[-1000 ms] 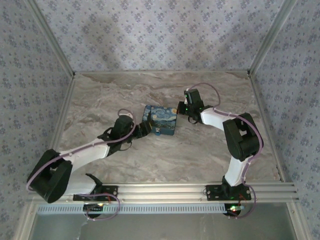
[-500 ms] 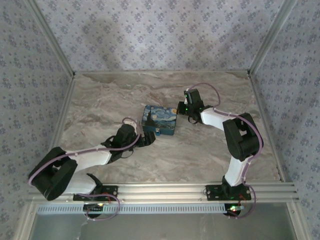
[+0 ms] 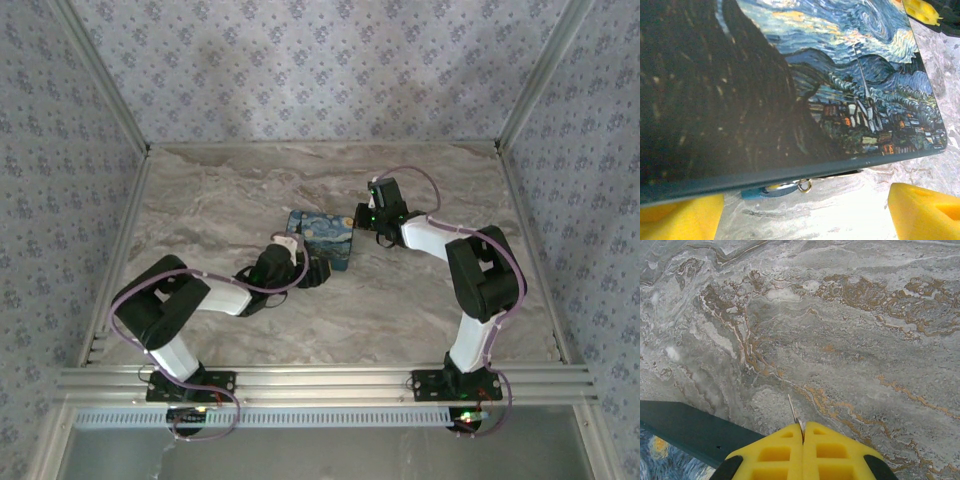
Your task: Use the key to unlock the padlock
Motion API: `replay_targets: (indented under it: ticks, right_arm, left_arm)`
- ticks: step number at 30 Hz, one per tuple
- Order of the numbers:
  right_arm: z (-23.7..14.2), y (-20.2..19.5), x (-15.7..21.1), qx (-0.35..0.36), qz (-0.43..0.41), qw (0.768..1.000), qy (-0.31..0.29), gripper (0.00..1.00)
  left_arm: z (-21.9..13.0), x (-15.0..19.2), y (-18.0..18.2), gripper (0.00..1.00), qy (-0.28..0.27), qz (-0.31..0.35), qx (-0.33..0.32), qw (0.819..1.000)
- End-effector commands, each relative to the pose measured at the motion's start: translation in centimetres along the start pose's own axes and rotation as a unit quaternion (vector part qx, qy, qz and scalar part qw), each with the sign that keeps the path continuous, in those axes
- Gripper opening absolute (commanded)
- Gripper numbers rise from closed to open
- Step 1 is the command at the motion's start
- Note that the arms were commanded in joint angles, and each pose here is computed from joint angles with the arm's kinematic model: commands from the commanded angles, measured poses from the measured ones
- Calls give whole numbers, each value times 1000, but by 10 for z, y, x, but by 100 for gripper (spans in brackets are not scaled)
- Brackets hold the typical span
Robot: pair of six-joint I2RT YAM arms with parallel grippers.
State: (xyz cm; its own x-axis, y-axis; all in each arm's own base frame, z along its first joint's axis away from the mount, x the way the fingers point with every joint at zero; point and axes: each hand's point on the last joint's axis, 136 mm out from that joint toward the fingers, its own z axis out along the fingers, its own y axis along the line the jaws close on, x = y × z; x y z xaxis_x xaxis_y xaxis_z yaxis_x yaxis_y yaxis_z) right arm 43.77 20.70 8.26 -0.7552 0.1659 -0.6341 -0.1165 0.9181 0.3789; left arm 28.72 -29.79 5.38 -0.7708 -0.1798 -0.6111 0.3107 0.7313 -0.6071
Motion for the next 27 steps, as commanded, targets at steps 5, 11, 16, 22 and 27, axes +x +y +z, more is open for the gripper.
replay_targets:
  ticks: [5, 11, 16, 22, 27]
  right_arm:
    - [8, 5, 8, -8, -15, 1000, 17, 0]
    - [11, 3, 11, -8, -14, 1000, 21, 0]
    - [11, 5, 10, -10, -14, 1000, 22, 0]
    - [10, 4, 10, -7, -15, 1000, 22, 0]
    - [9, 4, 10, -6, -15, 1000, 22, 0]
  left_arm:
    - [12, -6, -11, 85, -26, 74, 1, 997]
    - [20, -1, -26, 76, -12, 105, 43, 993]
    - [19, -1, -37, 71, -14, 112, 71, 991]
    - [16, 1, -47, 68, -15, 117, 102, 988]
    - [13, 0, -47, 68, -19, 116, 105, 987]
